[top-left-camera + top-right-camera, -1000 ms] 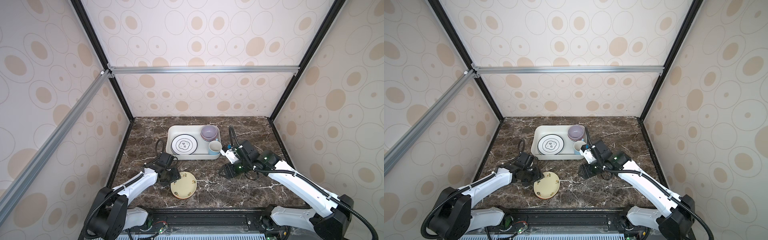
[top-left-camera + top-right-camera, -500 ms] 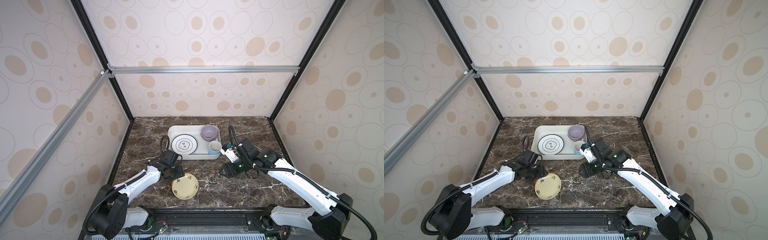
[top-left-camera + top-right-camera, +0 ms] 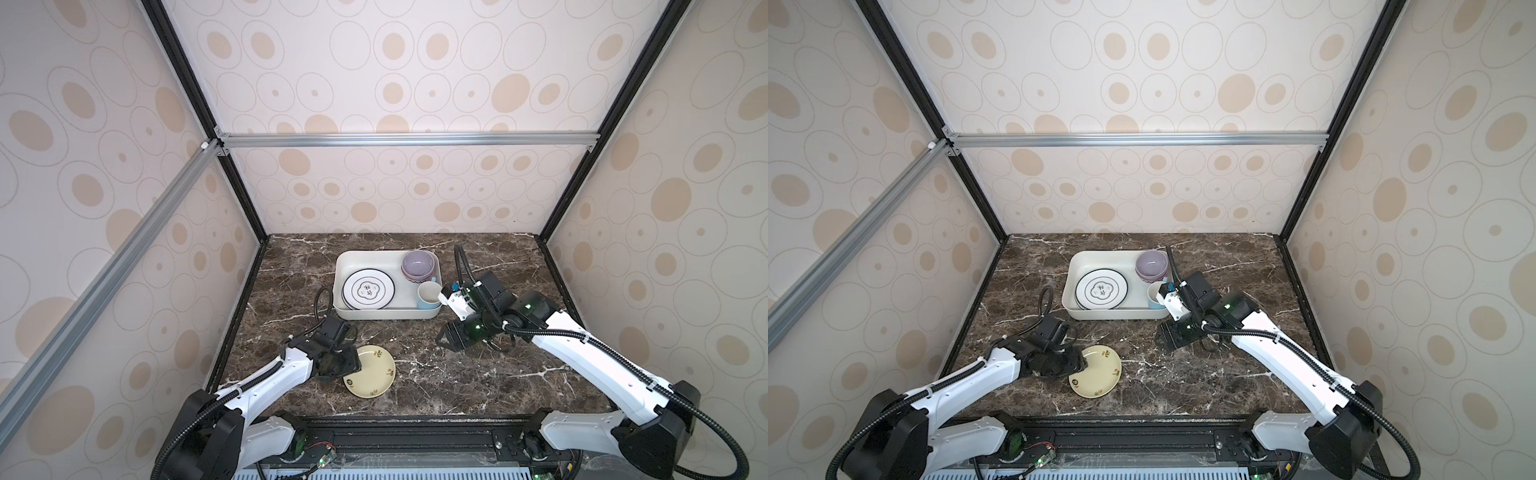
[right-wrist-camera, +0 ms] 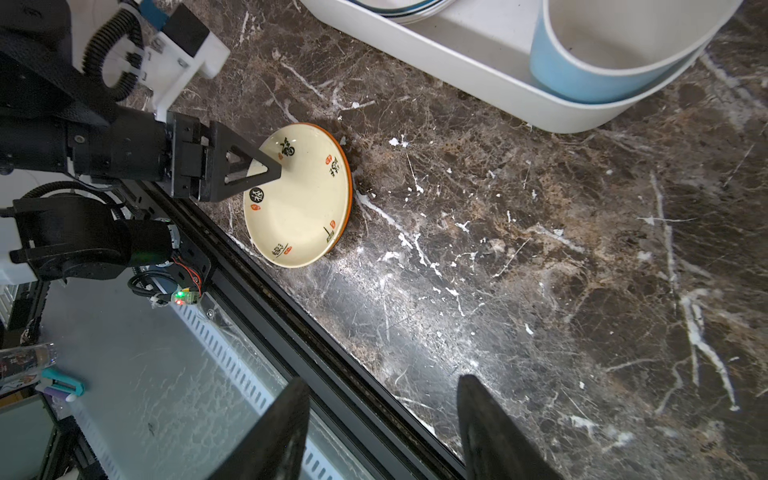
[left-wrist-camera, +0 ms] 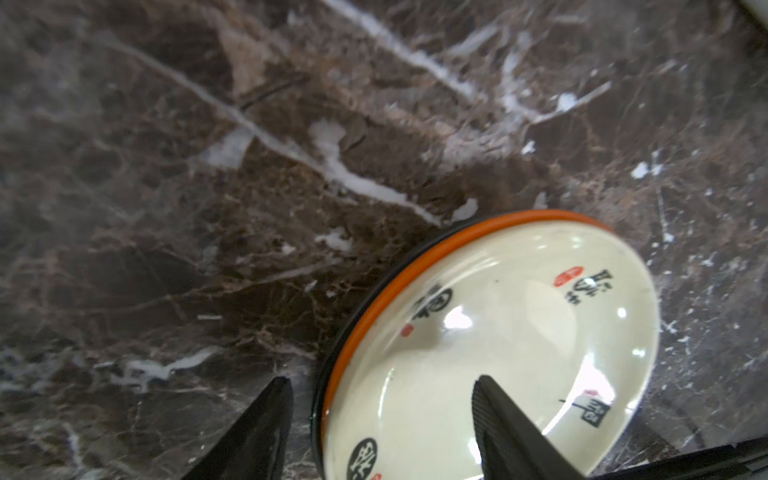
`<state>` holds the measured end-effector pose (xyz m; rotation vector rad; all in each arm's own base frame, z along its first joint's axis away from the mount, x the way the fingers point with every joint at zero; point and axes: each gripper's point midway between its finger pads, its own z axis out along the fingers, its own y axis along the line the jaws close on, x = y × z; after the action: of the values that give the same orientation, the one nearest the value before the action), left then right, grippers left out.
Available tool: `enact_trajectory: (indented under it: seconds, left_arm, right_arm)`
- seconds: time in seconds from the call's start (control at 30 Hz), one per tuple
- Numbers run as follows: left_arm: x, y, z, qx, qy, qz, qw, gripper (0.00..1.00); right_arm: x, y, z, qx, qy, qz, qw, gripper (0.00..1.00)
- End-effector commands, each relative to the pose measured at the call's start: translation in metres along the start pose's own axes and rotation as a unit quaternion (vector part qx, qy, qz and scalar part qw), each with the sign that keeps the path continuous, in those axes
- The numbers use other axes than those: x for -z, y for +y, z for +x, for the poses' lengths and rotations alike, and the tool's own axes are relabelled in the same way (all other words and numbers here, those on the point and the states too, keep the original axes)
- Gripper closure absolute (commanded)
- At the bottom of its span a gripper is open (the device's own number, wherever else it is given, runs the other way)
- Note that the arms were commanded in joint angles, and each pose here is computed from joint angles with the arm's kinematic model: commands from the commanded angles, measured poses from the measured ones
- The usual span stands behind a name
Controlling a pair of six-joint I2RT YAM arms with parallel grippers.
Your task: Place the mixed dishes into the plastic bin
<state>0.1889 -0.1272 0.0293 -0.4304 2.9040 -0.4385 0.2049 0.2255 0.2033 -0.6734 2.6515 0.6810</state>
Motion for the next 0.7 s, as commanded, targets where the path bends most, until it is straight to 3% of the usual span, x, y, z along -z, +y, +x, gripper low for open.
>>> enact_trajectory:
  seconds: [0.0,0.1,0.17,0.27,0.4,0.67]
  left_arm:
    - [-0.003,-0.002,0.004,-0.002,0.001,0.011,1.000,0.32]
    - [-0.006,0.001,0.006,-0.003,0.002,0.007,1.000,0.39]
    - [-0.007,0.004,0.007,-0.007,0.004,0.000,1.000,0.61]
    - [-0.009,0.006,0.008,-0.011,0.007,-0.005,1.000,0.81]
    - [-0.007,0.004,0.006,-0.014,0.005,-0.006,1.000,0.94]
    - [0.019,-0.008,-0.010,-0.029,-0.017,-0.011,0.999,0.98]
  right_arm:
    - [0.005,0.003,-0.001,0.002,0.004,-0.004,1.000,0.40]
    - [0.005,0.002,0.000,-0.002,0.005,-0.003,1.000,0.40]
    - [0.006,0.002,0.000,-0.005,0.004,-0.003,1.000,0.40]
    - [0.006,0.001,0.001,-0.005,0.002,-0.002,1.000,0.40]
    - [0.006,0.001,0.000,-0.006,0.000,0.000,1.000,0.40]
    - [0.002,0.001,-0.002,-0.005,0.003,-0.002,1.000,0.40]
